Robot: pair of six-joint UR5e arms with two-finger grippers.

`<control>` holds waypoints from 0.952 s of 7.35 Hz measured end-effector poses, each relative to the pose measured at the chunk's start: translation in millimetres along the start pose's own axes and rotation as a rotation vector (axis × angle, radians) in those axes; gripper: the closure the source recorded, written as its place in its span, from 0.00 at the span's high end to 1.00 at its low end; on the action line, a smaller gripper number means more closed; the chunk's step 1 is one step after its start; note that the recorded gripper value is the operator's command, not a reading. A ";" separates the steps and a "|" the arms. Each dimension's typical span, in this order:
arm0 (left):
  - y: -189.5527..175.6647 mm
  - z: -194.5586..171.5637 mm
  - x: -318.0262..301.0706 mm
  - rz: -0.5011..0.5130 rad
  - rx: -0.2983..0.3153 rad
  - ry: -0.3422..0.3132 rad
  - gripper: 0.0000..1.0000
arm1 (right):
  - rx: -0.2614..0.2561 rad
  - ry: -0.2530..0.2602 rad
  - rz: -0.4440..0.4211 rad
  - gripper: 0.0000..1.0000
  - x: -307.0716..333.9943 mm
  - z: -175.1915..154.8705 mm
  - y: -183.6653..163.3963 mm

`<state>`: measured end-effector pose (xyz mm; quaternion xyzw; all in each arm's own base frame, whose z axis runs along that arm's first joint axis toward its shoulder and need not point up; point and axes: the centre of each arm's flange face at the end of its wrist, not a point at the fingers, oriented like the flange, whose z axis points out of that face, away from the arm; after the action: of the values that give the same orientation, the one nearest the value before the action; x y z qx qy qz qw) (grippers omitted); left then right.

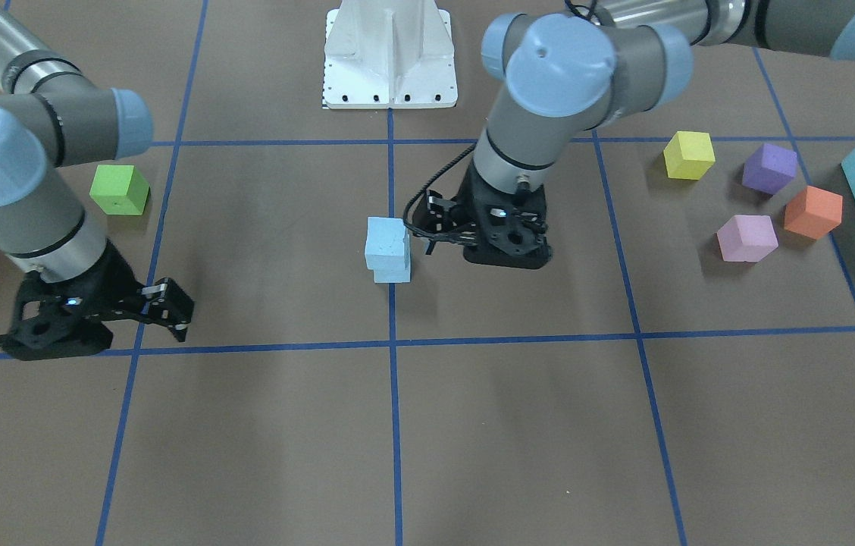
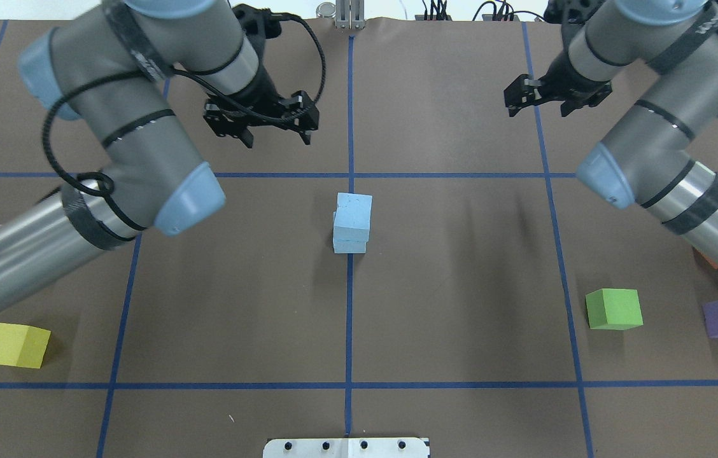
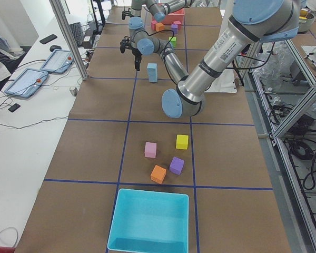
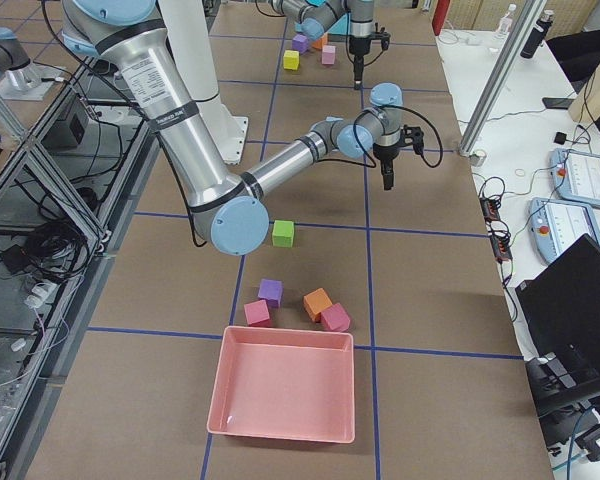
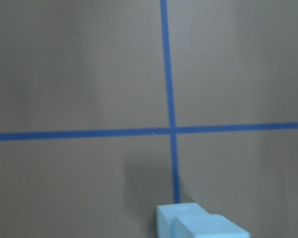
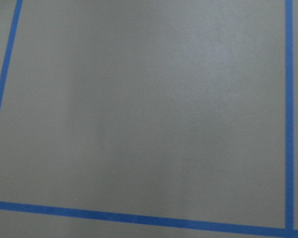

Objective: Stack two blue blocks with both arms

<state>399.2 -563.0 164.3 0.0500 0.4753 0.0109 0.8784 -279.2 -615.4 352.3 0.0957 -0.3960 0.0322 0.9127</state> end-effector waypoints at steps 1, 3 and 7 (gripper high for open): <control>-17.1 -23.3 -71.7 0.050 0.011 -0.018 0.98 | -0.005 0.008 -0.004 1.00 72.6 -19.4 -12.8; -39.4 -67.7 -235.9 0.188 0.017 -0.080 0.98 | -0.011 0.038 -0.030 1.00 213.6 -56.6 -10.1; 7.0 -102.2 -478.3 0.169 -0.104 -0.205 0.98 | -0.059 0.041 0.051 1.00 381.6 -97.4 102.8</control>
<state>51.9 -580.1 508.3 0.0452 0.3758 0.1043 0.9197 37.9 -501.8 580.8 0.0579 -0.3802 0.0459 0.9220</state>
